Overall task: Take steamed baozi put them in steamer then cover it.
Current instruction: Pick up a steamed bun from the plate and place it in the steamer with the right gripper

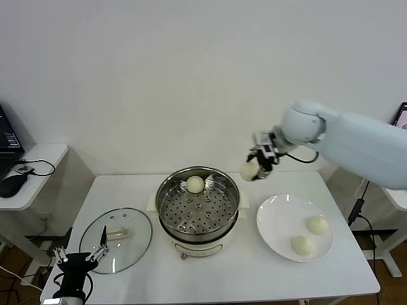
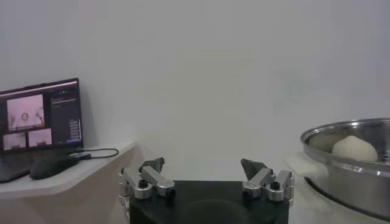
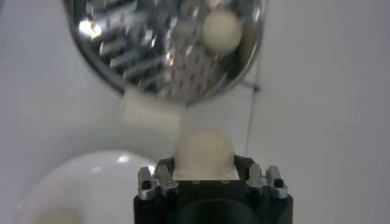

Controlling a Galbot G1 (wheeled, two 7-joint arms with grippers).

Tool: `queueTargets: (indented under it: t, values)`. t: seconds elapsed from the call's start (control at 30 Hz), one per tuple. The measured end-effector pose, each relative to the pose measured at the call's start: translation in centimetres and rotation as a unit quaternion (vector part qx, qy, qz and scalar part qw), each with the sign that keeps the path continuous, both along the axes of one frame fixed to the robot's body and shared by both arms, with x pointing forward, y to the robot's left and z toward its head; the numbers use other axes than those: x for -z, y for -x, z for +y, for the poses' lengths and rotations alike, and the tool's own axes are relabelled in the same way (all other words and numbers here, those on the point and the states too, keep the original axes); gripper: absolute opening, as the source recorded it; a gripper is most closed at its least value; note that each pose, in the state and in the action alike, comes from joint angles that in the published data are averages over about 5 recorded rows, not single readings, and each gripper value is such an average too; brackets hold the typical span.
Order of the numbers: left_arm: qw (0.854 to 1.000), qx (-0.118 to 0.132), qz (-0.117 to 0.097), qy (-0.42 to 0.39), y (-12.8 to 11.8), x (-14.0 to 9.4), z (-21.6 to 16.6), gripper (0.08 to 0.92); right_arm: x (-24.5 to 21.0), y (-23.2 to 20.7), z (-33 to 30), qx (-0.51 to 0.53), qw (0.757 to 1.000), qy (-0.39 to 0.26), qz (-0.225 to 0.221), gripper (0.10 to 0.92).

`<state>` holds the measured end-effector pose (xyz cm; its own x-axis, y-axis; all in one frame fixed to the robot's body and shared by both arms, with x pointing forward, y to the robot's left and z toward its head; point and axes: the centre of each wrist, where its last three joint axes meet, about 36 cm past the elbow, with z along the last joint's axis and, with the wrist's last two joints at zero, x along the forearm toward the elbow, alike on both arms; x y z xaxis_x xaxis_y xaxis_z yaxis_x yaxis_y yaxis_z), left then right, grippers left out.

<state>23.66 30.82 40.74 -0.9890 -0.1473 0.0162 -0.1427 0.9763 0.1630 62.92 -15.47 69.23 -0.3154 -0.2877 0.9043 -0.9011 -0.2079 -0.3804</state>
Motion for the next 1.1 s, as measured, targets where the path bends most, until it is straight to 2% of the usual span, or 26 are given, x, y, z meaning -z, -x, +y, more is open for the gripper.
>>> queueTargets:
  t: [0.5, 0.97, 1.1]
  values:
    - [1.000, -0.010, -0.007, -0.002, 0.1, -0.3, 0.4, 0.823, 6.0, -0.1, 12.6, 0.003, 0.999, 0.003, 0.053, 0.619]
    - [1.000, -0.011, -0.011, -0.002, 0.1, -0.4, 0.4, 0.823, 10.5, 0.1, 18.4, 0.008, 0.998, 0.000, 0.068, 0.621]
    - [1.000, -0.010, -0.012, -0.001, 0.1, -0.4, 0.3, 0.823, 11.2, 0.1, 19.1, 0.012, 0.998, -0.002, 0.067, 0.662]
